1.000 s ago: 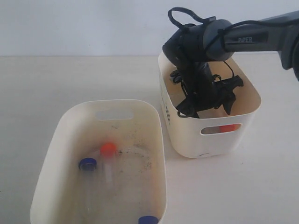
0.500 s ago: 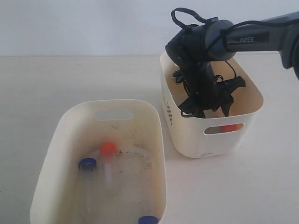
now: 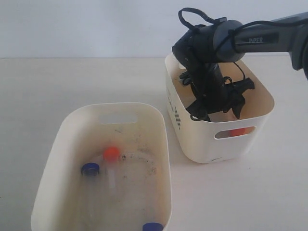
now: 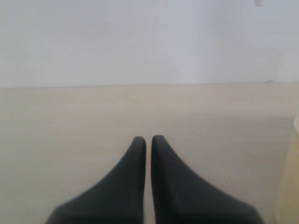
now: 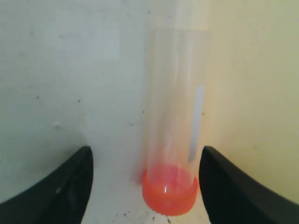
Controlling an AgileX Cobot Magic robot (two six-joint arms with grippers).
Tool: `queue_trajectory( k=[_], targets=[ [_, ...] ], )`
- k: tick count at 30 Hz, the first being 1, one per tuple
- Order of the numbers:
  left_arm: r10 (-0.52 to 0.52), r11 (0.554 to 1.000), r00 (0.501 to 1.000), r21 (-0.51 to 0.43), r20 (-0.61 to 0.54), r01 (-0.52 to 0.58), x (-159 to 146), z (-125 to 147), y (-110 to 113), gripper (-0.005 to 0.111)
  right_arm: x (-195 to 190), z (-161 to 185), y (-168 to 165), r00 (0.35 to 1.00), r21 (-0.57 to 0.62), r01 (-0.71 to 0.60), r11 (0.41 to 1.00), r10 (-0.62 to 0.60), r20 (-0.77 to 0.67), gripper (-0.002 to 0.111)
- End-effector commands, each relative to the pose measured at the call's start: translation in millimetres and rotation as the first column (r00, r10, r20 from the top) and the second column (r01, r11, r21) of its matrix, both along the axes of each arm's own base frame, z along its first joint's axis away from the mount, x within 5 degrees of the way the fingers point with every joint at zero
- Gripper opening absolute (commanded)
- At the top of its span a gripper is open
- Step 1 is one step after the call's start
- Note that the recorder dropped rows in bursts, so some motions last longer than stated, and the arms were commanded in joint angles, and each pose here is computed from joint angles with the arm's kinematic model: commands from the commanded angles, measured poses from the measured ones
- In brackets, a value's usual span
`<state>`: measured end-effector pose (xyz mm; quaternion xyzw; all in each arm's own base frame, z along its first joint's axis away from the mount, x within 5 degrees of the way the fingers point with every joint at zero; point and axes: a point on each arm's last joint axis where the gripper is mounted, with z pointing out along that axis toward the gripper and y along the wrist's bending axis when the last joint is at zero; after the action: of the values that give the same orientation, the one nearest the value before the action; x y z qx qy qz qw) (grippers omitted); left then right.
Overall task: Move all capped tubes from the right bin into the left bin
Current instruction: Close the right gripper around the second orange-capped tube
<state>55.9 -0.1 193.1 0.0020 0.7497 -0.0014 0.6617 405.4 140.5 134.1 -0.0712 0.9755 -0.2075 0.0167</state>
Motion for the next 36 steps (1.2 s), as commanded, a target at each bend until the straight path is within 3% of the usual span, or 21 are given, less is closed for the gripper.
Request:
queue_trajectory(
  k=[1,17,19,25,36],
  targets=[
    [0.001,1.0,1.0,-0.016,0.009,-0.001,0,2,0,0.004,-4,-8,-6,0.999,-0.016,0.016,1.0,-0.017,-0.029,0.062],
    [0.001,1.0,1.0,-0.016,0.009,-0.001,0,2,0,0.004,-6,-31,-5,0.996,-0.025,0.032,0.999,-0.034,-0.084,0.061],
    [0.001,1.0,1.0,-0.016,0.009,-0.001,0,2,0,0.004,-6,-31,-5,0.996,-0.025,0.032,0.999,-0.034,-0.084,0.051],
    [0.001,1.0,1.0,-0.016,0.009,-0.001,0,2,0,0.004,-6,-31,-5,0.996,-0.026,0.025,0.999,-0.027,-0.087,0.0],
    [0.001,1.0,1.0,-0.016,0.009,-0.001,0,2,0,0.004,-5,-21,-5,0.998,-0.021,0.024,0.999,-0.025,-0.062,0.0]
  ],
)
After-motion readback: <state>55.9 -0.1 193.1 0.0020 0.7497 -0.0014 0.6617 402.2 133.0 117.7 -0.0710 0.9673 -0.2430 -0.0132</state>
